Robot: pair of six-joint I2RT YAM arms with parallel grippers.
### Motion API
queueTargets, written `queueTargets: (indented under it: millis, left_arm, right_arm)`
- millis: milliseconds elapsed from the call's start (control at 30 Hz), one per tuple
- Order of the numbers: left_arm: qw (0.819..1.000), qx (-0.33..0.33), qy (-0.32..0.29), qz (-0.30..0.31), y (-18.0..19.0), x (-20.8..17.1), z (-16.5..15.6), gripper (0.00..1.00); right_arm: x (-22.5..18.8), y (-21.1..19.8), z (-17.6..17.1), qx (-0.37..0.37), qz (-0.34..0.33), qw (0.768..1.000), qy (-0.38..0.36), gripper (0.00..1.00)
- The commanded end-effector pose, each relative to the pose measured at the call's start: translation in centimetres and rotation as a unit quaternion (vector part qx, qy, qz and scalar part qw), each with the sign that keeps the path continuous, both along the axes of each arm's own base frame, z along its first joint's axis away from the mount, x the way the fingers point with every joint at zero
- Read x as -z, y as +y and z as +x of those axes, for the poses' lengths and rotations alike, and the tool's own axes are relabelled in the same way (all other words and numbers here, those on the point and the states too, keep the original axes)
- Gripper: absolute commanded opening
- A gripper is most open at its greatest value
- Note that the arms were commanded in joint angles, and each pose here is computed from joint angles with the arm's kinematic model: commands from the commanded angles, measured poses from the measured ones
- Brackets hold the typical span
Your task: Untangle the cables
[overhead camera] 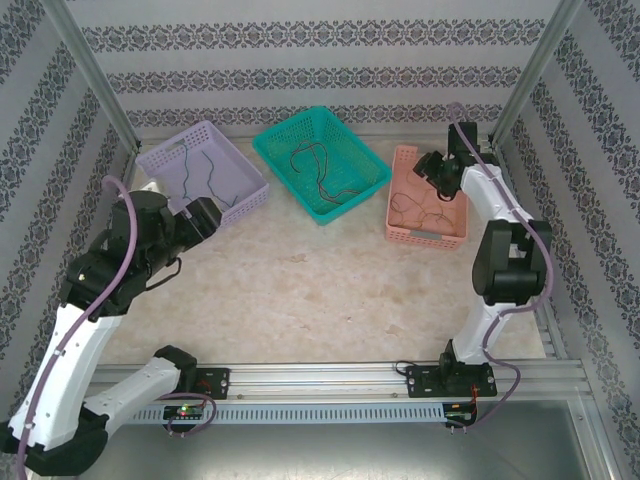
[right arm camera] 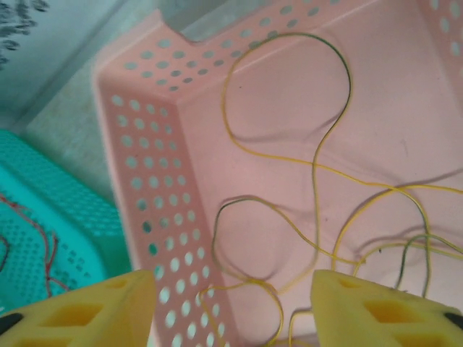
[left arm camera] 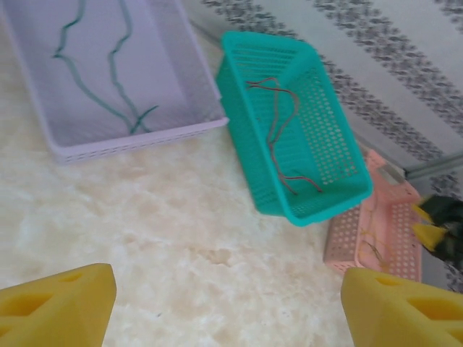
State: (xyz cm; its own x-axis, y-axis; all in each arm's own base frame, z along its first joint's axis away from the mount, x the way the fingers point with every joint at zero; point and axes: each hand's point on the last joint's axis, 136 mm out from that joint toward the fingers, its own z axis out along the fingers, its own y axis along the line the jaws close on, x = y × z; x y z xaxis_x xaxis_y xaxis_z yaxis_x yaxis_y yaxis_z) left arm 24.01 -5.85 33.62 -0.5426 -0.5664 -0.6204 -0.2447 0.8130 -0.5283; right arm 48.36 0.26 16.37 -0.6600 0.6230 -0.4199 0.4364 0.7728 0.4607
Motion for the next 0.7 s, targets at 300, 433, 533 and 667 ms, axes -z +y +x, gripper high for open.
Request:
queueTargets:
  millis: [300,433,533,667]
  left_arm:
    - [0.984,-0.101,0.023,0.144,8.0,3.5,-1.8,1.00]
    - [0.948,-0.230,0.004,0.219,13.0,6.0,-3.5,1.00]
    - [0.937,-0.193,-0.056,0.284,12.9,8.8,-1.5,1.00]
    - [0.935,-0.107,-0.063,0.333,11.2,14.6,1.2,1.00]
  right_arm:
    - [-17.5,3.5,-12.0,-0.029,-0.182,0.946,-0.266,0.98]
    - [-14.9,1.2,-15.8,0.041,-0.308,0.920,-0.241,0.98]
    - [-10.5,2.0,-16.3,-0.029,-0.280,0.925,-0.255,0.98]
    - [-5.4,2.0,-16.4,-0.092,-0.361,0.893,-0.253,0.98]
